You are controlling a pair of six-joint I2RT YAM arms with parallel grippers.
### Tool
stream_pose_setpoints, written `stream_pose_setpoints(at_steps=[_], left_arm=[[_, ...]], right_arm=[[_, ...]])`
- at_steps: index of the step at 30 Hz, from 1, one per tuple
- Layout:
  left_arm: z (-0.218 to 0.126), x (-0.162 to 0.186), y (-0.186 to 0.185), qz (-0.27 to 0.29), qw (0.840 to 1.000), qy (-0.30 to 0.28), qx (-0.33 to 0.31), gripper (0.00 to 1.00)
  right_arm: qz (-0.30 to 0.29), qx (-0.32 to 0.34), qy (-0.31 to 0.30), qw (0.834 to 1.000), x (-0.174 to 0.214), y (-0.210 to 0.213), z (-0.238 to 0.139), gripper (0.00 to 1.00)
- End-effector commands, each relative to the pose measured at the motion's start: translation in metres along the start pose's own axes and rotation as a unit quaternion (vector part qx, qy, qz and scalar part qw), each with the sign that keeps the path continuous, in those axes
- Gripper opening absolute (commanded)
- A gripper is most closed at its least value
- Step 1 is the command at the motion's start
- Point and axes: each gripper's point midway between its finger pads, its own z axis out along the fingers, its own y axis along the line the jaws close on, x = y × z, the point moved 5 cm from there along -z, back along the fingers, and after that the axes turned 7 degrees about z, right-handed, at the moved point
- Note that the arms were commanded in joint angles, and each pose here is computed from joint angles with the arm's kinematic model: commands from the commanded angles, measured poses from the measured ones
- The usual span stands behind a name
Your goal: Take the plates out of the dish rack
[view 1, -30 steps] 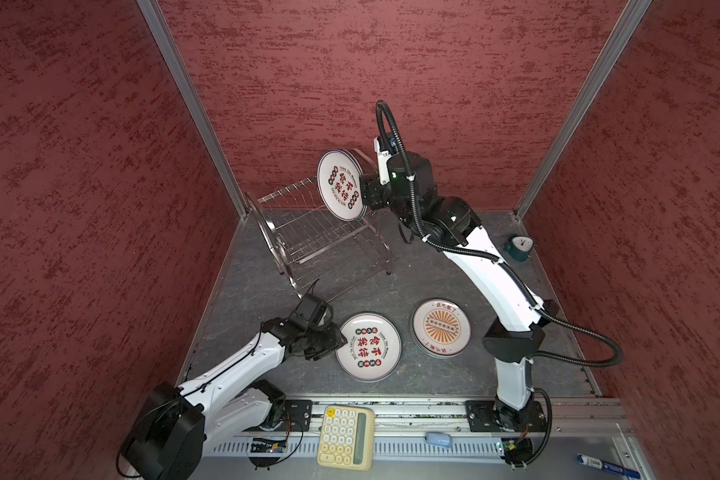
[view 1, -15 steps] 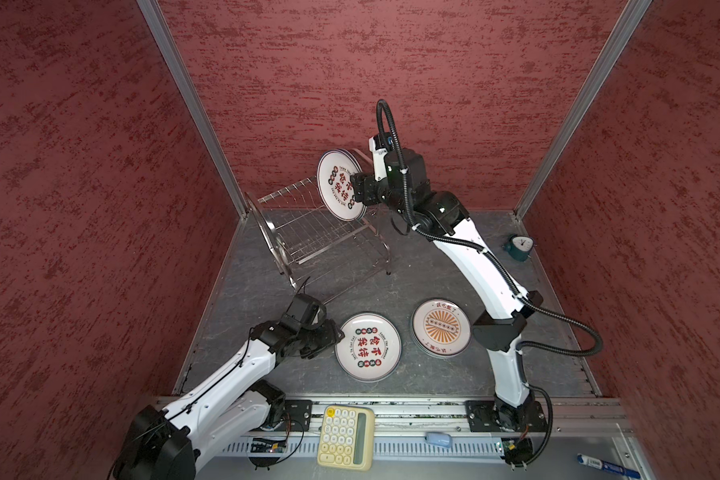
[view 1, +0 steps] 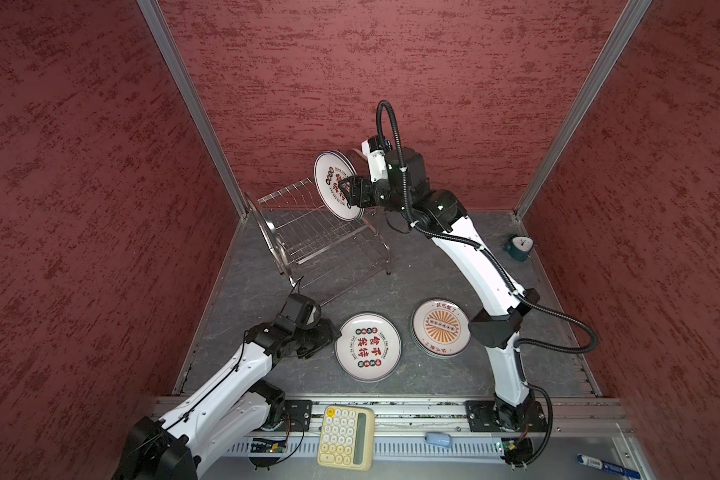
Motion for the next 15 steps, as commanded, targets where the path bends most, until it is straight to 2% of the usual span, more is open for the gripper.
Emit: stream_pose_setpoints(at_steps=[1,8,15], left_arm=[[0.0019,0.0028,0.0043,0.004,1.0,0.003,0.002,0.65],[0.0044,0.0025,0.0056,0.002,1.0,0.006,0.005,0.65],[0.0069,0.0025,0.0066,0.002,1.0,0.008,0.009,0.65]], right_arm=[[0.009,-0.035,-0.003,0.999,-0.0051,0.013,-0.0048,0.7],[0.016,-0.025,0.008,1.0,0.0004,0.0079,-0.0008,0.69],[0.02,-0.056,0.009,0.998,-0.0036,0.0167,-0.0081,0.69]])
